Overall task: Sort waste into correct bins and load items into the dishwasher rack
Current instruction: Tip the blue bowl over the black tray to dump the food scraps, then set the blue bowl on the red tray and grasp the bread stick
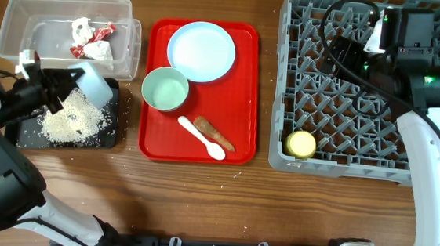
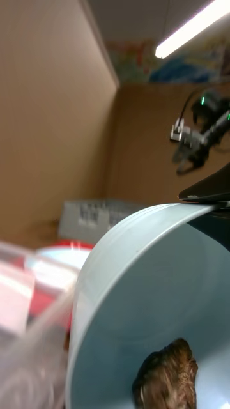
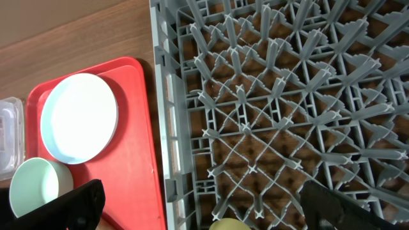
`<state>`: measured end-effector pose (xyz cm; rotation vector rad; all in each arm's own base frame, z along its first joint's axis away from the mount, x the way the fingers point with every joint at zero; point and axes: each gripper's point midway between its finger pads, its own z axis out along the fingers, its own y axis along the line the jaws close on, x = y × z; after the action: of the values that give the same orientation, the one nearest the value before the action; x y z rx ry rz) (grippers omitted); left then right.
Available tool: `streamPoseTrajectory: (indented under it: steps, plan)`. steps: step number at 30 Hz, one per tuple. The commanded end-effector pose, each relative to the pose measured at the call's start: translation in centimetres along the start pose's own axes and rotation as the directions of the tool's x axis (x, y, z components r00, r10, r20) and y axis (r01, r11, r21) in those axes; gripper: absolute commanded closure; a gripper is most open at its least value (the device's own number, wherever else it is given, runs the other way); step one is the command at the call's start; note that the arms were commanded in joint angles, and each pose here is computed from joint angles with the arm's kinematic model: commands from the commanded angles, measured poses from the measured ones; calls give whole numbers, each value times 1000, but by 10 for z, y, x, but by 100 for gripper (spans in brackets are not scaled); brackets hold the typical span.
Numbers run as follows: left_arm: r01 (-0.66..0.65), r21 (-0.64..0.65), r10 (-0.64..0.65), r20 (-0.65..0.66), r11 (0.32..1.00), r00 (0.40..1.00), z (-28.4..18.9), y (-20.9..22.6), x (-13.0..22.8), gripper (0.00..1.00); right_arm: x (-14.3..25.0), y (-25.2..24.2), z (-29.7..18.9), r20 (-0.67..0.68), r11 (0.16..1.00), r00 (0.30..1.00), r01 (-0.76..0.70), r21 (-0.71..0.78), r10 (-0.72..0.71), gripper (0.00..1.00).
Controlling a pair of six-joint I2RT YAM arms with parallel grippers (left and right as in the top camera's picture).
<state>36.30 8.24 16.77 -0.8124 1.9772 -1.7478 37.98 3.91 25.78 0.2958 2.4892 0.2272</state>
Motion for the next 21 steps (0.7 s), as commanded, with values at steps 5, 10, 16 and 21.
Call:
streamPoseTrajectory:
  steps: [5,10,16,21]
  plan:
    - [18,169,-27,49,986,998,-22,-28,-9,96,-6,-2,-7,31,1000,999,20,12,-21,0]
    - [198,179,-207,32,964,978,-27,-27,-10,96,-5,-2,-7,30,1000,999,19,12,-20,0]
    - [152,173,-160,39,973,986,-26,-29,-12,96,-7,-1,-7,35,1000,999,20,10,-20,0]
    - [-8,60,7,19,998,1000,-8,-54,14,96,-9,0,-7,43,1000,999,20,7,-20,0]
